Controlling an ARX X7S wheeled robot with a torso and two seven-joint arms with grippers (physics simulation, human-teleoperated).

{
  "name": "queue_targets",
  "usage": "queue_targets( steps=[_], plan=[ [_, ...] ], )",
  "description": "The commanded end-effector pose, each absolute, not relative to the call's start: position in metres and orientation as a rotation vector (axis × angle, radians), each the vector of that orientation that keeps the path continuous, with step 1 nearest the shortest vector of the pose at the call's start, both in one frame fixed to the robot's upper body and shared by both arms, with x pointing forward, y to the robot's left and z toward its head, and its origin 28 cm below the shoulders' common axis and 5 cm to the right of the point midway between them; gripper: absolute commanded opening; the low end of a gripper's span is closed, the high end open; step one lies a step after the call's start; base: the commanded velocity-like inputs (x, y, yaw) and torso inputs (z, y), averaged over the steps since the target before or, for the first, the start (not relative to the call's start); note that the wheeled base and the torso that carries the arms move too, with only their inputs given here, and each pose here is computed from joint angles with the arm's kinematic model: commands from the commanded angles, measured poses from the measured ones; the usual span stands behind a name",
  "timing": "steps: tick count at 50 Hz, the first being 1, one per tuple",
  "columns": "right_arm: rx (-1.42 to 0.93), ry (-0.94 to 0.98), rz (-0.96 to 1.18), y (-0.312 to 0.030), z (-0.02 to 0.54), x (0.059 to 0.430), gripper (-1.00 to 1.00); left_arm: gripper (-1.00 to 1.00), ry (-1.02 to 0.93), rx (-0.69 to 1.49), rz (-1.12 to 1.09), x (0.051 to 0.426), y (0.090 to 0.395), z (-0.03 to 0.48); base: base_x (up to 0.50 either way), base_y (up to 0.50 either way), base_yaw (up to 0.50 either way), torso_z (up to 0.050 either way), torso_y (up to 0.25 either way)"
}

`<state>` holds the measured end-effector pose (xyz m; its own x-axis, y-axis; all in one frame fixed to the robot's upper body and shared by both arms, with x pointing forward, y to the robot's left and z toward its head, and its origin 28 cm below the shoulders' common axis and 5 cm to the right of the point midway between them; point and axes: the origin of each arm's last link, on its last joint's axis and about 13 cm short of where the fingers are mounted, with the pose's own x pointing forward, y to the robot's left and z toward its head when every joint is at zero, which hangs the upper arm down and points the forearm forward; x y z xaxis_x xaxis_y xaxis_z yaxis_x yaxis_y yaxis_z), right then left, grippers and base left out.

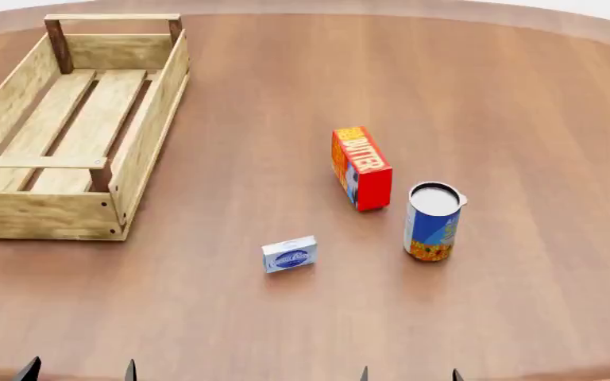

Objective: Pick up the cream cheese and put it in the tray.

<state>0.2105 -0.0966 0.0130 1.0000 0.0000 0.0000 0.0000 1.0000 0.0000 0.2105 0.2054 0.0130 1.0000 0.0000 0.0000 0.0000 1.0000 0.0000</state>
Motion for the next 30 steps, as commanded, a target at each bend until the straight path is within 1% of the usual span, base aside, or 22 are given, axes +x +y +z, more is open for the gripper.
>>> queue_targets(
  steps=[1, 16, 21, 22, 24, 26, 30],
  plan=[
    [-0.007, 0.000, -0.016, -0.097, 0.013, 0.211, 1.00, 1.00, 0.000, -0.003, 0.002, 0.211, 0.205, 0.013, 0.00, 0.00, 0.00, 0.000, 0.000],
    [-0.025, 0.021, -0.031, -0.096, 0.012, 0.211, 1.00, 1.00, 0.024, 0.017, 0.004, 0.213, 0.205, 0.013, 0.00, 0.00, 0.00, 0.000, 0.000],
    [-0.029, 0.025, -0.063, -0.096, 0.013, 0.211, 1.00, 1.00, -0.020, 0.072, 0.019, 0.212, 0.204, 0.017, 0.00, 0.00, 0.00, 0.000, 0.000],
    [-0.023, 0.016, -0.069, -0.096, 0.020, 0.211, 1.00, 1.00, -0.038, 0.126, 0.035, 0.213, 0.203, 0.021, 0.00, 0.00, 0.00, 0.000, 0.000],
    [0.013, -0.021, -0.055, -0.095, 0.034, 0.209, 1.00, 1.00, -0.077, 0.092, 0.010, 0.212, 0.201, 0.031, 0.00, 0.00, 0.00, 0.000, 0.000],
    [0.007, -0.081, -0.044, -0.094, 0.051, 0.207, 1.00, 1.00, -0.123, 0.126, 0.012, 0.214, 0.198, 0.044, 0.00, 0.00, 0.00, 0.000, 0.000],
    [0.011, -0.141, -0.037, -0.094, 0.069, 0.204, 1.00, 1.00, -0.182, 0.176, -0.001, 0.217, 0.193, 0.064, 0.00, 0.00, 0.00, 0.000, 0.000]
  ],
)
